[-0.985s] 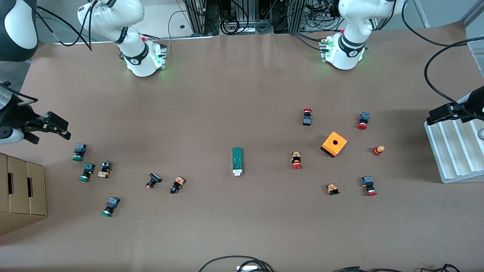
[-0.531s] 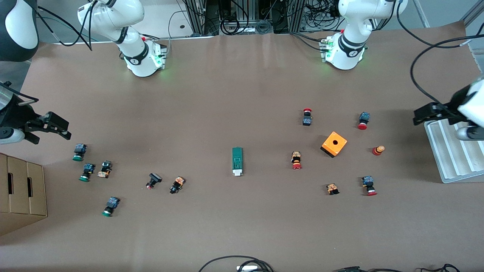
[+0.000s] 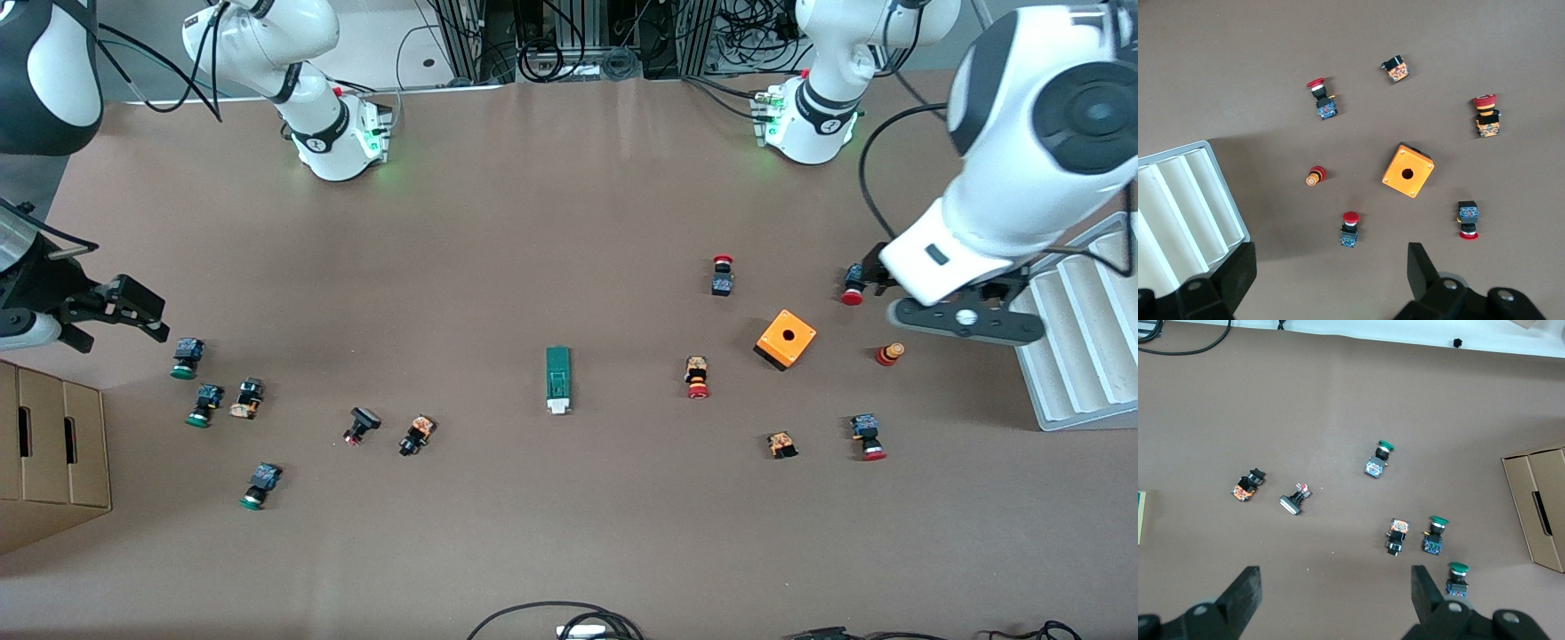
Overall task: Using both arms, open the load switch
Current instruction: 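Move the left gripper over the green load switch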
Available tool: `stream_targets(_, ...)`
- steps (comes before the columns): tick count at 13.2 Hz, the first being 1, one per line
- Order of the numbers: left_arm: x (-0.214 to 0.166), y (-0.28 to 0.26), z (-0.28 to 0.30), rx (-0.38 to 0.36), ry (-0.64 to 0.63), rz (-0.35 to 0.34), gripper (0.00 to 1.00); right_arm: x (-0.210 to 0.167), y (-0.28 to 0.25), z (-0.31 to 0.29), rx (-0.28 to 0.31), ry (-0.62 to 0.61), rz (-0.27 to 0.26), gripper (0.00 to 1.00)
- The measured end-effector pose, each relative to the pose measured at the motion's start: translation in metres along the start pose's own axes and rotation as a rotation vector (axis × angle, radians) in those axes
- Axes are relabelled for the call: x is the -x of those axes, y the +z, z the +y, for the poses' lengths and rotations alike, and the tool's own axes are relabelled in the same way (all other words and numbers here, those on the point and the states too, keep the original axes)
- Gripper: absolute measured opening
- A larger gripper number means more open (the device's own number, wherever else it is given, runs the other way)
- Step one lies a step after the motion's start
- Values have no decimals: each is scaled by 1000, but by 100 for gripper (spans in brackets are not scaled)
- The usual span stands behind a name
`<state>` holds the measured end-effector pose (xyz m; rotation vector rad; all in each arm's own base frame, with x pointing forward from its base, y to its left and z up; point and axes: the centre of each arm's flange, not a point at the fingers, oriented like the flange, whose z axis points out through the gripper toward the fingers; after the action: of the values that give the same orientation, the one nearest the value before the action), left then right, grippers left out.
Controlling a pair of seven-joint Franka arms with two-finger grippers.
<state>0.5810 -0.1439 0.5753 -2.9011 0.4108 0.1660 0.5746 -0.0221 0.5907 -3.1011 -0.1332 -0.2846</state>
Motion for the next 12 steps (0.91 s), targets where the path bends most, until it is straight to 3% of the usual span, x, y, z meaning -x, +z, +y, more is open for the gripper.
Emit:
stream_targets(7,-37,73,13,18,29,-119,100,-2,2,0,3,0,7,100)
stream_targets(12,-53,90,19,53,123,-91,100,-2,2,0,3,0,7,100)
